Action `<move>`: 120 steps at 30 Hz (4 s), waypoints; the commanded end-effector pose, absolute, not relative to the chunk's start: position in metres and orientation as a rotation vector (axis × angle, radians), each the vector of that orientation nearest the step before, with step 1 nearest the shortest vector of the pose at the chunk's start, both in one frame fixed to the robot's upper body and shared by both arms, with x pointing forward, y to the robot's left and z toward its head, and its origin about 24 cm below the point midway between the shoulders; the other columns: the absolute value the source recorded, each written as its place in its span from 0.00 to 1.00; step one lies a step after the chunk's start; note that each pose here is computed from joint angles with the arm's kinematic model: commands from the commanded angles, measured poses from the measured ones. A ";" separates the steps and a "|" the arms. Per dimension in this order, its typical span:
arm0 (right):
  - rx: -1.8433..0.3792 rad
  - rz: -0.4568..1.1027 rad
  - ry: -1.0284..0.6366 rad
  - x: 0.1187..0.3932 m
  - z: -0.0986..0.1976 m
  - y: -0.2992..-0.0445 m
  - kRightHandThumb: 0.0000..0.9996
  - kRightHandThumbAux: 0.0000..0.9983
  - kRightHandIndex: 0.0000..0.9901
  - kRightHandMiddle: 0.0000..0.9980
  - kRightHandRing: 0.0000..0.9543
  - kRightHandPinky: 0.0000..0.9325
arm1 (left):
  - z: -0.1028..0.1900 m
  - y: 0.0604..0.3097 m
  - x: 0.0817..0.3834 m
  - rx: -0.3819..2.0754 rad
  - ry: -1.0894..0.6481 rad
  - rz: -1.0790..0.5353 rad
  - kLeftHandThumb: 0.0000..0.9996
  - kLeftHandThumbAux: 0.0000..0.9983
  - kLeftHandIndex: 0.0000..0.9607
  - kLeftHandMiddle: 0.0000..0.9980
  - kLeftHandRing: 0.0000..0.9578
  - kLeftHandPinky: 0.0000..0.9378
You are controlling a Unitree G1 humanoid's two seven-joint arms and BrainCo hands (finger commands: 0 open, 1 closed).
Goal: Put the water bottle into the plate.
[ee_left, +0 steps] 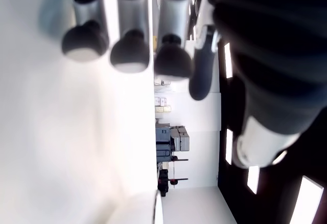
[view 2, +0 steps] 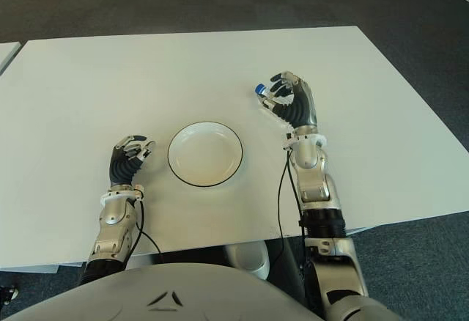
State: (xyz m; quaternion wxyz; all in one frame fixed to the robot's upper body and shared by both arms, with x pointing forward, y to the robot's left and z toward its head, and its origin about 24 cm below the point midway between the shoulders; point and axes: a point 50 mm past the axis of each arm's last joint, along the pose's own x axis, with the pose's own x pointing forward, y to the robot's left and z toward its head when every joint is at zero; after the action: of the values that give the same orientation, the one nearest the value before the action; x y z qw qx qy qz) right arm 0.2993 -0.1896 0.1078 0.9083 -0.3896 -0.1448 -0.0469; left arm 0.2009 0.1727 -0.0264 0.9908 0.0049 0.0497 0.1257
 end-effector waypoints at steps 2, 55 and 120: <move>-1.002 -0.116 -0.242 0.318 0.118 -0.195 0.21 0.62 0.04 0.06 0.07 0.10 | -0.032 0.169 0.199 0.004 0.138 0.240 0.70 0.72 0.45 0.86 0.90 0.91; -1.479 0.131 0.496 0.359 0.013 -0.202 0.66 0.19 0.00 0.00 0.00 0.00 | -0.026 0.170 0.193 0.008 0.100 0.261 0.70 0.72 0.45 0.85 0.90 0.91; -1.629 0.209 0.635 0.309 -0.048 -0.199 0.70 0.72 0.44 0.80 0.83 0.90 | -0.024 0.176 0.191 0.016 0.109 0.252 0.70 0.72 0.45 0.85 0.88 0.87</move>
State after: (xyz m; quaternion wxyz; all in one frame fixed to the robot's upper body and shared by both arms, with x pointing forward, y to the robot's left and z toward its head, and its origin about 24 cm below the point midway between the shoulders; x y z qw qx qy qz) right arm 0.3541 -0.1916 0.0082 0.6482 -0.7386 0.1841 0.0214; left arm 0.1939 0.1742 -0.0205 0.9901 0.0051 0.0445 0.1327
